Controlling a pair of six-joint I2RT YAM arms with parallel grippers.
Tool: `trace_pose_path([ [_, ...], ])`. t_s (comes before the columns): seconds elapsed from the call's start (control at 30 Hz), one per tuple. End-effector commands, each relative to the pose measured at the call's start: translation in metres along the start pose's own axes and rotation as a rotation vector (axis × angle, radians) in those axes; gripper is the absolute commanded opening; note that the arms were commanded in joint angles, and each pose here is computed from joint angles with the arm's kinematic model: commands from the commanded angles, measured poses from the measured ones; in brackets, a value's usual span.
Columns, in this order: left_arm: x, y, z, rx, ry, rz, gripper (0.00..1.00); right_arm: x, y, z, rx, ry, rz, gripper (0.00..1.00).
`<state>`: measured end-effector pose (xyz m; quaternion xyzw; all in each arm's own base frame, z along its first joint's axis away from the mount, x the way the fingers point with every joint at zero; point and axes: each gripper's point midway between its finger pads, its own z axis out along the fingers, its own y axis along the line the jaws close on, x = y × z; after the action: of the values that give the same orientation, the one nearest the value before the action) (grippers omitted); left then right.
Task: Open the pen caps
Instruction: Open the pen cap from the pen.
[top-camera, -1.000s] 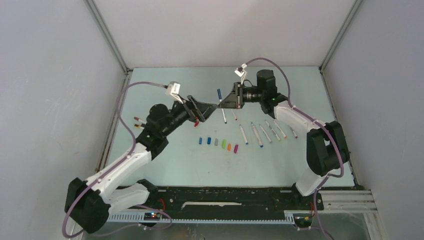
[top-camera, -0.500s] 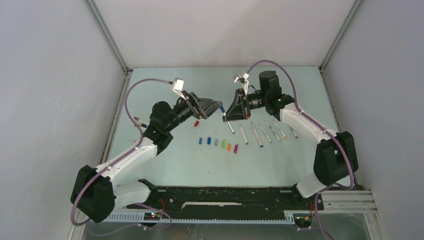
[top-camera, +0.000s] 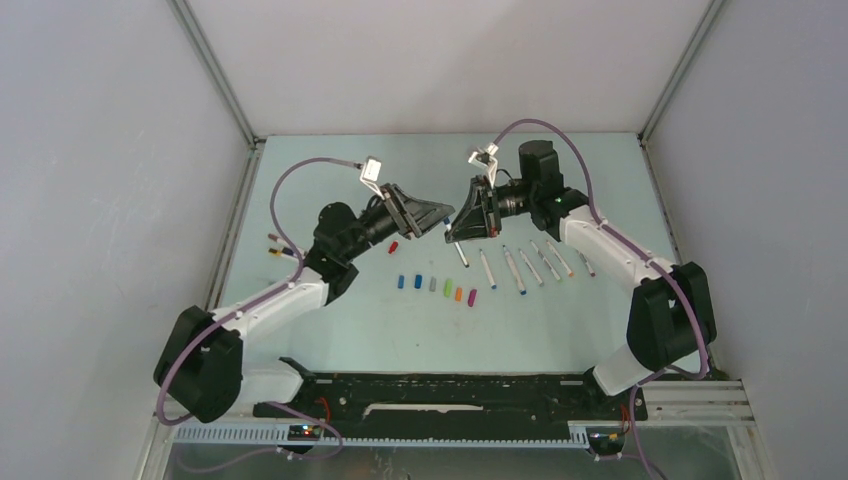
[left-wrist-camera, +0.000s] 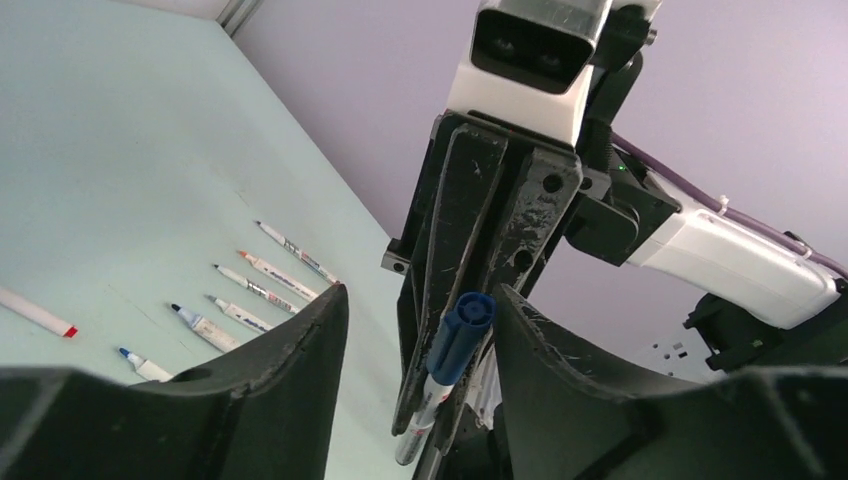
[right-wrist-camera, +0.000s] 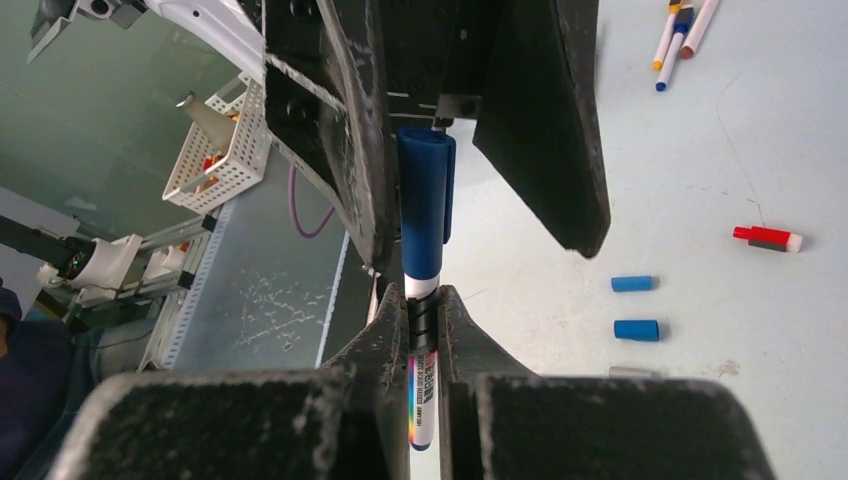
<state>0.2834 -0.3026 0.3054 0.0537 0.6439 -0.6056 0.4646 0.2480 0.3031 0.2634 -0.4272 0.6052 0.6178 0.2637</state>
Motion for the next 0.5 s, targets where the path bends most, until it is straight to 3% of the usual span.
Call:
trace_pose_path([
  [0.0, -0.019, -0.035, 0.01, 0.109, -0.035, 0.027, 0.54, -0.005, -0.001, 0.002, -0.007, -0.009, -0.008, 0.0],
  [0.3, -0.022, -0.037, 0.011, 0.113, -0.042, 0.046, 0.03, -0.004, -0.007, 0.006, -0.005, -0.009, 0.015, 0.0],
  [0.47, -0.029, -0.039, 0.008, 0.096, -0.059, 0.111, 0.0, -0.002, -0.006, 0.008, -0.021, -0.005, 0.035, 0.0],
])
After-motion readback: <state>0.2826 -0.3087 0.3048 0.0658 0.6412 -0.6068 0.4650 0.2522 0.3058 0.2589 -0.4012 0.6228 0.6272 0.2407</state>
